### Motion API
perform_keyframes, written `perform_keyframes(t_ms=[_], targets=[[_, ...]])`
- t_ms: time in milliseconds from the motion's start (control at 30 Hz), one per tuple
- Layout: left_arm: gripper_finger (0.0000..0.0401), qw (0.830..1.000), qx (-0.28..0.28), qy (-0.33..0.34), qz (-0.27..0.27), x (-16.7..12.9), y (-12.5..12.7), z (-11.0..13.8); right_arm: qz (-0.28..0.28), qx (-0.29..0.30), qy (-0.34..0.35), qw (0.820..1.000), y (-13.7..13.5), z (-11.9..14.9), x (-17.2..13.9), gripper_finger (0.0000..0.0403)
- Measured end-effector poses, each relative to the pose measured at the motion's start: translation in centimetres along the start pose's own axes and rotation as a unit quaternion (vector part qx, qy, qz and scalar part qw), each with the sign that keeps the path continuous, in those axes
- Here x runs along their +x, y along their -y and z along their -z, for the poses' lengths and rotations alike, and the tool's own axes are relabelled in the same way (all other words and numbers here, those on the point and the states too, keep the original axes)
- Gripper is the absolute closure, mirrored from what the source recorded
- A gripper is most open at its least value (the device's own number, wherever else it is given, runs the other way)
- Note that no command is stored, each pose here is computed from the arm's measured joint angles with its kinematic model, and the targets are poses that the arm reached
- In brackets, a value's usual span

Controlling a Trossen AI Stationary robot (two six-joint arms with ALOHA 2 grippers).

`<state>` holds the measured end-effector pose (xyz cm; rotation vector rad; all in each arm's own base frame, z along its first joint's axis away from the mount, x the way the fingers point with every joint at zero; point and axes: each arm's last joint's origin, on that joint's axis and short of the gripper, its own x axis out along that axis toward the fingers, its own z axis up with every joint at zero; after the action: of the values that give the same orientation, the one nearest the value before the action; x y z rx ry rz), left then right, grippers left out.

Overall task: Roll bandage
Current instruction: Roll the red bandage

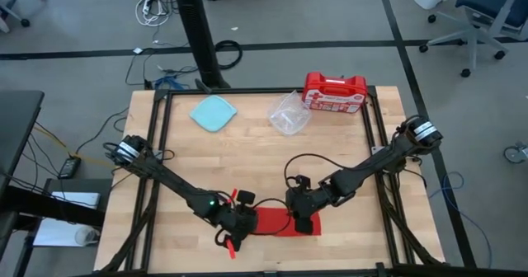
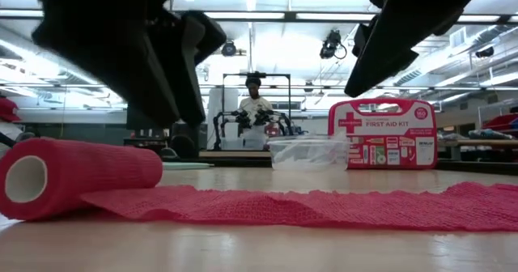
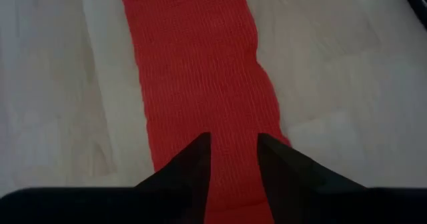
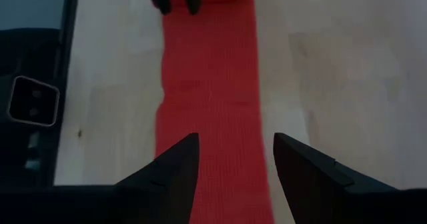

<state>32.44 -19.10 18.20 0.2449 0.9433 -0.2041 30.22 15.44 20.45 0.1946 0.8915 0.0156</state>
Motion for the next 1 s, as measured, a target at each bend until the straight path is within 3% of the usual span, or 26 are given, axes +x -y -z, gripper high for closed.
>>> perform_keyframes(t_ms=[367, 1000], targets=[[0.0274, 0.991, -0.045, -0.126, 0.011, -1.6, 0.4, 1.0, 0.051, -0.009, -0.019, 0.998, 0.5, 0.7, -0.5, 0.0211], [0.0274, 0.988, -0.04, -0.148, 0.008, -2.0, 1.4, 1.7, 0.053, -0.009, -0.023, 0.998, -0.5, 2.2, -0.4, 0.0211]])
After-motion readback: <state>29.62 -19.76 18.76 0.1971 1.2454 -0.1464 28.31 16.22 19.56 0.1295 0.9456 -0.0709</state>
